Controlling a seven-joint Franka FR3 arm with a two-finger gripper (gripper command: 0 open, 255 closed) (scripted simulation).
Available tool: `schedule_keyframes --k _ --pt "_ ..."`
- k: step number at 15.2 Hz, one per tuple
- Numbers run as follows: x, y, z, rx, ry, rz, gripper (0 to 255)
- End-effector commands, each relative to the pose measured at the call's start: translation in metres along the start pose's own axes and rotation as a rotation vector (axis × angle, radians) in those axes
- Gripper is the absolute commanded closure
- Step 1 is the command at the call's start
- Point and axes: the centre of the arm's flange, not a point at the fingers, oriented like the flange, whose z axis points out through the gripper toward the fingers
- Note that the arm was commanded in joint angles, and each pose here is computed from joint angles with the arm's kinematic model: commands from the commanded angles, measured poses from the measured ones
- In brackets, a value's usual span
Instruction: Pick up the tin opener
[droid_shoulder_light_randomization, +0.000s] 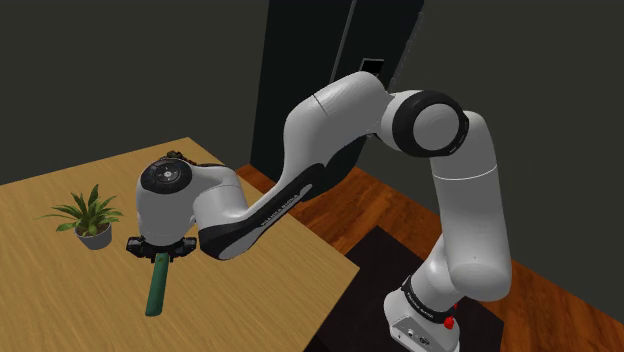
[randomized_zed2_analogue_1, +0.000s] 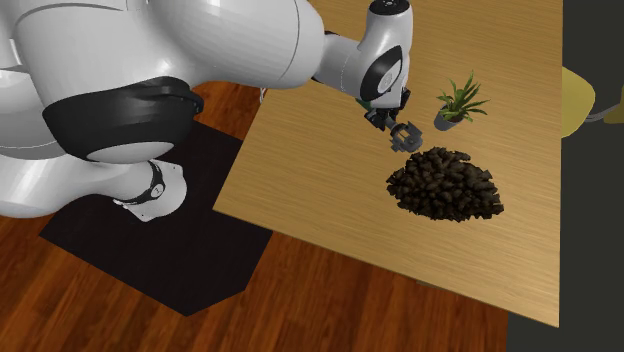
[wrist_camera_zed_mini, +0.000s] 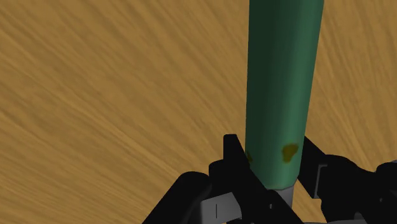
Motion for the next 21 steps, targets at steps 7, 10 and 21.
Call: schedule_keyframes --k 7,10,21 --pt "0.004 -0.002 -0.015 0.000 0.000 0.000 255" --pt "0.007 -0.004 -0.030 0.000 0.000 0.000 255" --pt "0.019 -0.011 -0.076 0.000 0.000 0.000 255"
